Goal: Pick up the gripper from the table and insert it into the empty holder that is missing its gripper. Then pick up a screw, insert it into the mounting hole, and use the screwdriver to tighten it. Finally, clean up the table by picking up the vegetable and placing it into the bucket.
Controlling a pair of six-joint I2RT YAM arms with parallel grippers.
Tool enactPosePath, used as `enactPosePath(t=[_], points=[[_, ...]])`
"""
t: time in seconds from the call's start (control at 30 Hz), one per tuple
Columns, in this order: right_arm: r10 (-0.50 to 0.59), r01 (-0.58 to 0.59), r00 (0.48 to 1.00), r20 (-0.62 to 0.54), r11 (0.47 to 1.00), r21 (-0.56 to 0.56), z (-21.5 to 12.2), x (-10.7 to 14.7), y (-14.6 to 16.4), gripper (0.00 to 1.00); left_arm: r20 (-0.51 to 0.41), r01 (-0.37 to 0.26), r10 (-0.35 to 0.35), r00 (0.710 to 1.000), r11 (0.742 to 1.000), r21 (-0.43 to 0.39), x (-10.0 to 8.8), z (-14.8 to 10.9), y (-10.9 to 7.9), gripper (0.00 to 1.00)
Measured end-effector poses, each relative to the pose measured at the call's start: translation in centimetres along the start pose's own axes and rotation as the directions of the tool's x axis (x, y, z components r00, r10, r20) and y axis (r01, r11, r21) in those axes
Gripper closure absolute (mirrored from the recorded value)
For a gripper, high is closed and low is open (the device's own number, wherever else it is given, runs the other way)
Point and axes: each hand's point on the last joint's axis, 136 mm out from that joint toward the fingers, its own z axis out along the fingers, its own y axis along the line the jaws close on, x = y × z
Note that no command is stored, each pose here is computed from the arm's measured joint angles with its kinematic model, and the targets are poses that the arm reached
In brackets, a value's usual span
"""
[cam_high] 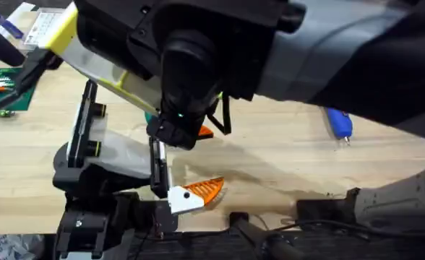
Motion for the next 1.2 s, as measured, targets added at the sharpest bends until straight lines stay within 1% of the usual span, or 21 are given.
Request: enactPosePath(t=[0.1, 0.2, 0.27, 0.3, 0.33, 0.4, 0.57, 0.67, 0.73, 0.77, 0.8, 0.83, 0.93, 1.2], points=[[0.0, 0.0, 1.0, 0.0, 1.0, 0.0, 0.0, 0.0, 0.0, 0.998, 0.0, 0.0, 0.0, 1.0, 1.0, 0.001, 0.0, 0.0, 0.0, 0.014], [0.002, -0.002, 1.0, 0.0, 1.0, 0.0, 0.0, 0.0, 0.0, 0.862, 0.0, 0.0, 0.0, 1.0, 1.0, 0.002, 0.0, 0.0, 0.0, 0.014], [0.003, -0.003, 1.0, -0.001, 1.0, 0.002, 0.0, 0.0, 0.0, 0.828, 0.0, 0.0, 0.0, 1.0, 1.0, 0.002, 0.0, 0.0, 0.0, 0.014], [0.004, -0.004, 1.0, -0.001, 1.0, 0.007, 0.0, 0.0, -0.1, 0.764, 0.0, 0.001, -0.001, 1.0, 1.0, 0.002, 0.0, 0.0, 0.0, 0.014], [0.005, -0.005, 1.0, -0.002, 1.0, 0.01, 0.0, 0.0, -0.2, 0.725, 0.0, 0.002, -0.002, 1.0, 1.0, 0.002, 0.0, 0.0, 0.0, 0.014], [0.008, -0.008, 1.0, -0.002, 1.0, 0.014, 0.0, 0.0, -0.4, 0.684, 0.0, 0.004, -0.004, 1.0, 1.0, 0.003, 0.0, 0.0, 0.0, 0.015], [0.008, -0.008, 1.0, 0.001, 1.0, 0.024, -0.1, 0.0, -0.6, 0.619, 0.0, 0.003, -0.003, 1.0, 1.0, 0.003, 0.0, 0.0, -0.1, 0.014], [0.011, -0.011, 1.0, 0.002, 1.0, 0.028, -0.4, 0.2, -0.6, 0.463, 0.0, 0.0, 0.0, 1.0, 1.0, 0.002, 0.0, 0.0, 0.0, 0.014], [0.007, -0.007, 1.0, 0.004, 0.999, 0.031, -0.9, 0.4, -0.7, 0.248, 0.0, -0.005, 0.005, 1.0, 1.0, 0.001, 0.0, 0.0, 0.0, 0.015], [0.008, -0.008, 1.0, 0.006, 0.999, 0.031, -1.1, 0.5, -0.6, 0.158, 0.0, -0.006, 0.006, 1.0, 1.0, 0.001, 0.0, 0.0, 0.0, 0.015], [0.007, -0.008, 1.0, 0.011, 0.999, 0.032, -1.4, 0.6, -0.6, 0.074, 0.0, -0.007, 0.007, 1.0, 1.0, 0.001, 0.0, 0.0, 0.0, 0.014], [0.007, -0.008, 1.0, 0.019, 0.999, 0.032, -1.7, 0.5, -0.6, 0.027, 0.0, -0.008, 0.008, 1.0, 1.0, 0.001, 0.0, 0.0, 0.0, 0.015], [0.004, -0.006, 0.999, 0.053, 1.0, 0.024, -2.4, 0.1, -0.4, 0.007, 0.0, -0.01, 0.01, 1.0, 1.0, 0.002, 0.0, 0.0, 0.0, 0.014], [0.003, -0.004, 0.998, 0.06, 1.0, 0.015, -2.7, 0.1, -0.1, 0.005, 0.0, -0.014, 0.014, 1.0, 1.0, 0.002, 0.0, 0.0, 0.0, 0.014]])
